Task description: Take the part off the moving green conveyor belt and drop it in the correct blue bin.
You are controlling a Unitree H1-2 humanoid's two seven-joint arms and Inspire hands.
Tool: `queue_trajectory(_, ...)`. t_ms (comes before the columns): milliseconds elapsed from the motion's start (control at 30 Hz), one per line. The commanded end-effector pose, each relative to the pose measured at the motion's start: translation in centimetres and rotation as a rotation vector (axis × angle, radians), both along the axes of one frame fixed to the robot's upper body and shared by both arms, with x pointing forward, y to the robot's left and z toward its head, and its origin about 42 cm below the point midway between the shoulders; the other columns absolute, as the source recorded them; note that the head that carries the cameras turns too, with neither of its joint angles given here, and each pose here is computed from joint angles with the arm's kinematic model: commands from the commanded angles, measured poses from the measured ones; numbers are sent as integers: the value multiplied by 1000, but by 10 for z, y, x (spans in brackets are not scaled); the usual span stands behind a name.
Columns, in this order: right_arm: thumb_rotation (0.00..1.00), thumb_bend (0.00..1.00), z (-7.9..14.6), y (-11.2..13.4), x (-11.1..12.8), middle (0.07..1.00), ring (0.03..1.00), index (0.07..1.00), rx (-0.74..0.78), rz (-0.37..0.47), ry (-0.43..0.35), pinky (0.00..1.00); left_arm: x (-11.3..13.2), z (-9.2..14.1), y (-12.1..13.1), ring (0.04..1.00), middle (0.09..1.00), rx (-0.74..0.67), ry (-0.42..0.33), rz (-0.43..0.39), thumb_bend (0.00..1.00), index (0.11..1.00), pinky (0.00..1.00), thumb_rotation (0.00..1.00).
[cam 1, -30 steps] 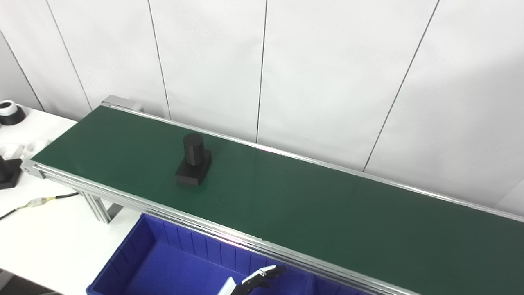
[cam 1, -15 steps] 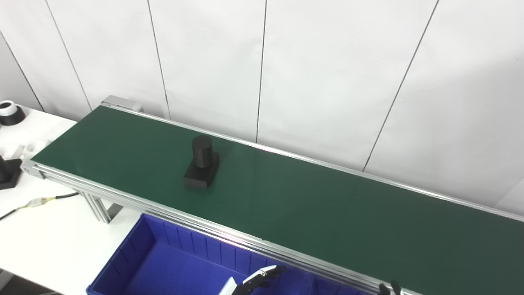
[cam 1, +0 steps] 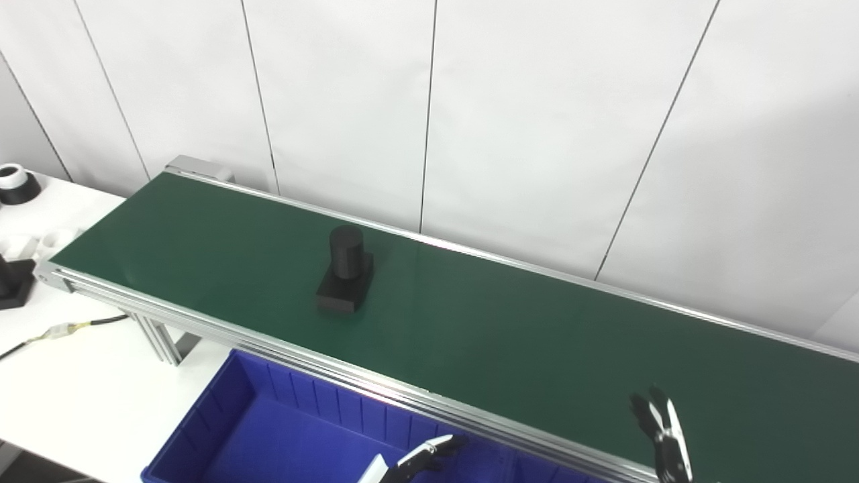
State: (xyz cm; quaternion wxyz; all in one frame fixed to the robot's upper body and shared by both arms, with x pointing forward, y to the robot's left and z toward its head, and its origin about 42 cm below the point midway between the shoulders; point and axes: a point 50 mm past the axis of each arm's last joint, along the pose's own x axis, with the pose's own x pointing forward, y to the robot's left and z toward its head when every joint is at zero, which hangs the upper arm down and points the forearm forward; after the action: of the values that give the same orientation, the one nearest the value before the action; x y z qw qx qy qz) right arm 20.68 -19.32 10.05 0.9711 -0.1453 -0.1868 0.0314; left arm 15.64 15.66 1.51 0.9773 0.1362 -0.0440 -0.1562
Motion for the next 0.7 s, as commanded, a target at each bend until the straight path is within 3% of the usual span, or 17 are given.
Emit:
queue_trajectory(0, 820, 776, 21, 2, 13, 892, 885, 970, -17, 16, -61, 878, 9, 11, 1, 855, 871, -34, -71, -10, 808, 848, 795, 769)
queue_trajectory(267, 721, 714, 46, 6, 46, 881, 874, 942, -87, 64, -67, 831, 7, 13, 4, 859, 874, -22, -84, -6, 799, 852, 805, 801)
queue_trajectory(667, 672, 760, 69, 27, 87, 891, 878, 934, -145, 107, -21, 826, 3, 14, 11, 897, 901, -13, -81, -7, 783, 880, 855, 886)
